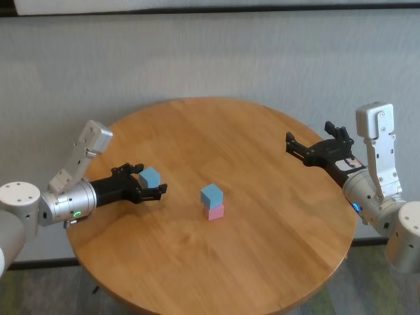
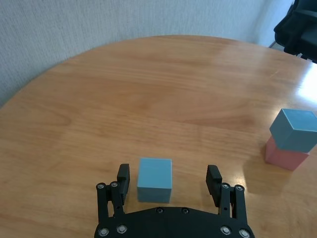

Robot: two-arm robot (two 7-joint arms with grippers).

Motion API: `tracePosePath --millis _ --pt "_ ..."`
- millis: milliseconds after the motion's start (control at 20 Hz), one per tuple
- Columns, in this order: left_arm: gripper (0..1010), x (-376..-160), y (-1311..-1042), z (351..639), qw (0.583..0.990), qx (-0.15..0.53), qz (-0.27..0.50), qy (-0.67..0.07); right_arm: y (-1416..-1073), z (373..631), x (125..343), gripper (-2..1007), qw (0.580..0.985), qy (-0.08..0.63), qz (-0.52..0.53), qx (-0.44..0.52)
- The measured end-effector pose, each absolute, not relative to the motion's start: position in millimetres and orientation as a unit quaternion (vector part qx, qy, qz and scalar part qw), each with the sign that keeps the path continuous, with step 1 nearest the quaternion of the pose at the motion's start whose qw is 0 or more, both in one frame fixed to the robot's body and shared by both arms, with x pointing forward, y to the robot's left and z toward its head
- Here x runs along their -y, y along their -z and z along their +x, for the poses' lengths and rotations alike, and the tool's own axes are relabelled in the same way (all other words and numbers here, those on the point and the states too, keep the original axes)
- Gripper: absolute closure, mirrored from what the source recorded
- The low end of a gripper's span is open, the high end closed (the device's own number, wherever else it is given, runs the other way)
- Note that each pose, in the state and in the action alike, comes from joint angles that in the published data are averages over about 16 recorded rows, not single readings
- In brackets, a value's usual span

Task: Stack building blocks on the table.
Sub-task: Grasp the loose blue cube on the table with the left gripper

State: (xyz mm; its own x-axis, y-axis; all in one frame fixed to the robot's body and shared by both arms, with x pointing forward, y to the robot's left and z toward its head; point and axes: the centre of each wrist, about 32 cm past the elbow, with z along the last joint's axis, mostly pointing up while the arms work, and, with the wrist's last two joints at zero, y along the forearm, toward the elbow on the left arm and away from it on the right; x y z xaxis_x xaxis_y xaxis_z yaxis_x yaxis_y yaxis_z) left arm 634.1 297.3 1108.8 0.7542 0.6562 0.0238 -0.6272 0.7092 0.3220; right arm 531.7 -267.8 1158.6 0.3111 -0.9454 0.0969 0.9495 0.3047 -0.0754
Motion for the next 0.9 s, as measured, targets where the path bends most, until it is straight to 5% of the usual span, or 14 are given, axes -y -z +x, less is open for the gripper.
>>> tracePosePath --millis 900 --pt "9 -296.7 -1114.1 631.5 0.920 -0.041 0.170 -0.351 -1158.6 531.7 267.8 1 0.807 0.587 -0.059 0.017"
